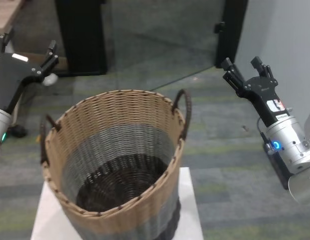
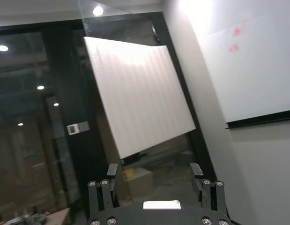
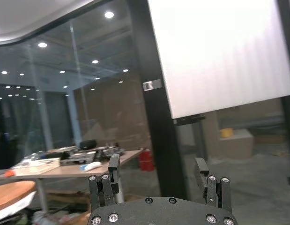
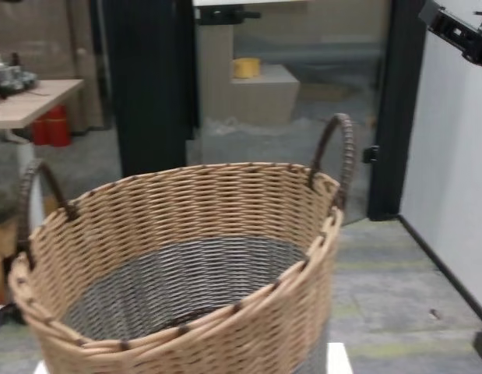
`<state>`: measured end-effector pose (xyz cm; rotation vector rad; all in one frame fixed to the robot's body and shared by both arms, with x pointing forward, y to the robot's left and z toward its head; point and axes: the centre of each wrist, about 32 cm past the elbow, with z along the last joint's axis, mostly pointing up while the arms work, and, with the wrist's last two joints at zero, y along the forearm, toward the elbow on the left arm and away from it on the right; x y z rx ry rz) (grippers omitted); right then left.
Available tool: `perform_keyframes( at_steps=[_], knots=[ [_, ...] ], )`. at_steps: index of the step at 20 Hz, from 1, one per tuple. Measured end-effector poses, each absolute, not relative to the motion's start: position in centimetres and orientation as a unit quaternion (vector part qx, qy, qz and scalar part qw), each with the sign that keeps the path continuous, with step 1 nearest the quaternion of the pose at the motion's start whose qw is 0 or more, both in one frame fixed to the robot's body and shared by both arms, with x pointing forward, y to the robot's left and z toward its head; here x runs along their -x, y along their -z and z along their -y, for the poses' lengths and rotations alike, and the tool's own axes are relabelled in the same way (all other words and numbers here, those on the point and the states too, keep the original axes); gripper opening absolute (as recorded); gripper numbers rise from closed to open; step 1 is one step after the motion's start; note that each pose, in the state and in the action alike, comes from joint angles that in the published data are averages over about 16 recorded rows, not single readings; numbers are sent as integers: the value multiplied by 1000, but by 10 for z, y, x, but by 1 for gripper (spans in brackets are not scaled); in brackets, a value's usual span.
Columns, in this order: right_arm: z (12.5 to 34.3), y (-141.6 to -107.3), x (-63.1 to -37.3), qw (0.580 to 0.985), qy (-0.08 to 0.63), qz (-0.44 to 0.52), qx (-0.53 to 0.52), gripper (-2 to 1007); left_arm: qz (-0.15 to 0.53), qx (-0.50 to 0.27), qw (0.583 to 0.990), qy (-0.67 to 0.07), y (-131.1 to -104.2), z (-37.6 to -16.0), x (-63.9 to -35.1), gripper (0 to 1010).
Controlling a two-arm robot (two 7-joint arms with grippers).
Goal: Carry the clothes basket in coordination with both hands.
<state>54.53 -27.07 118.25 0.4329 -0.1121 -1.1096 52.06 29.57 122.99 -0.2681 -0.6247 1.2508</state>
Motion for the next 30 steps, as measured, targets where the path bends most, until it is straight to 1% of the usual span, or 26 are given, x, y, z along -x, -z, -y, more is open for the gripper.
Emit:
perform_keyframes(
  at_steps=[30],
  knots=[
    [271, -1182, -545, 827, 522, 53, -202, 1000, 283, 122, 758, -574, -1229, -296, -521, 1002]
  ],
)
